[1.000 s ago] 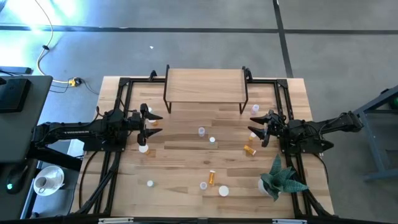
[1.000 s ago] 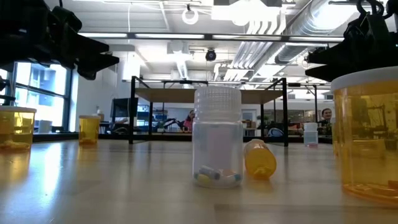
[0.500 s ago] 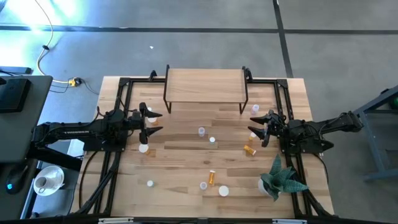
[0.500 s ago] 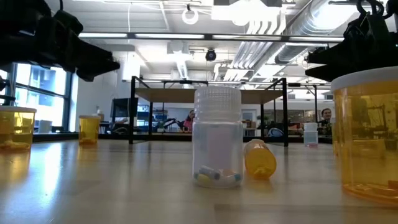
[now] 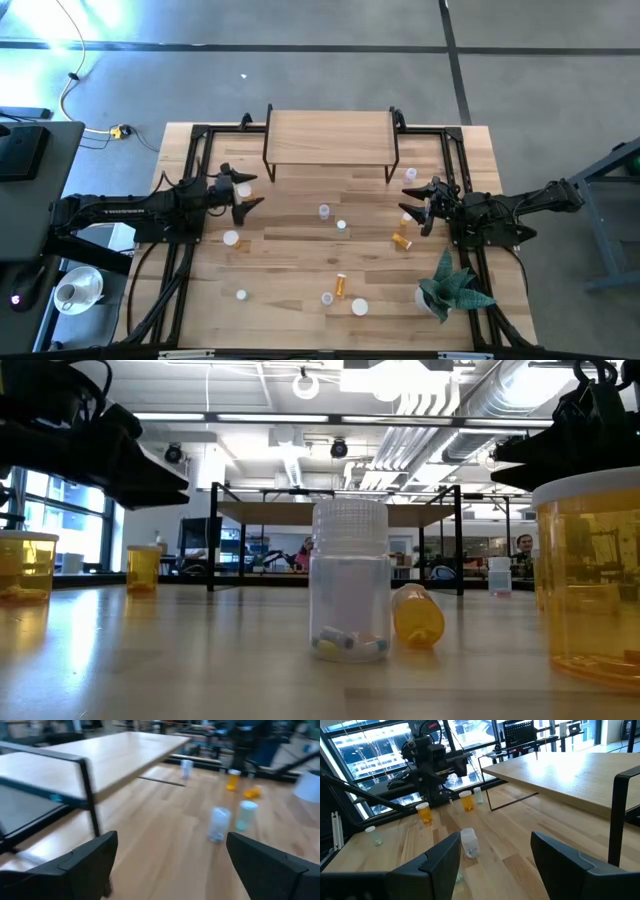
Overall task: Pick and place medicine bottles onto shelf by color
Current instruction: Put the top left large orange pill bottle on the shelf
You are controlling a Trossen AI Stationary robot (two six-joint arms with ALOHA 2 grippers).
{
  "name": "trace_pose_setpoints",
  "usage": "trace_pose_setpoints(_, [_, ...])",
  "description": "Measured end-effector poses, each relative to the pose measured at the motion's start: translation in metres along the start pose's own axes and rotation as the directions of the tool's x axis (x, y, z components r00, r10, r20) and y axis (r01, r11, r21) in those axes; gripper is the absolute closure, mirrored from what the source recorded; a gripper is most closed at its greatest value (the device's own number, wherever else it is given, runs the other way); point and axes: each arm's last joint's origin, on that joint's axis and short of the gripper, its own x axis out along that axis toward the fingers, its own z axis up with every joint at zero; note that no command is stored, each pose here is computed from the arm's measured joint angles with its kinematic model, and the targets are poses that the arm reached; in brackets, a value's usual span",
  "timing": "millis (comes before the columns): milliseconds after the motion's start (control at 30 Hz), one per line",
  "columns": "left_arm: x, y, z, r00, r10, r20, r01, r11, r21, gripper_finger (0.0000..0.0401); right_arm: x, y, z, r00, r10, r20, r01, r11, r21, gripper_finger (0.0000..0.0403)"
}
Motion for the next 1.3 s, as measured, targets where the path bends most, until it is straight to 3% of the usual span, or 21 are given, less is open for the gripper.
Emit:
trace_pose_setpoints(233, [0.000, -0.001, 0.000, 1.000, -0.024, -0.003, 0.024, 0.995, -0.099, 0.0038, 0.000, 0.000, 0.000, 1.000, -0.001, 0.000, 0.001, 1.000, 0.000, 0.0171])
trace_pose_setpoints(600, [-0.001, -0.003, 0.011, 0.991, -0.067, 0.112, 0.077, 0.994, -0.083, 0.0039, 0.000, 0.000, 0.000, 1.000, -0.001, 0.000, 0.001, 1.000, 0.000, 0.0171])
trace_pose_setpoints(800, [-0.003, -0.004, 0.039, 0.986, -0.047, 0.157, 0.065, 0.991, -0.113, 0.0039, 0.000, 0.000, 0.000, 1.000, 0.000, 0.000, 0.000, 1.000, 0.000, 0.0171])
trace_pose_setpoints(1067, [-0.009, -0.002, 0.085, 0.994, 0.107, -0.027, -0.110, 0.983, -0.145, 0.0039, 0.000, 0.000, 0.000, 1.000, -0.001, 0.000, 0.001, 1.000, 0.000, 0.0171])
trace_pose_setpoints(1300, [-0.013, -0.002, 0.101, 0.955, 0.157, -0.252, -0.223, 0.941, -0.257, 0.0039, 0.000, 0.000, 0.000, 1.000, -0.001, 0.000, 0.001, 1.000, 0.000, 0.0171])
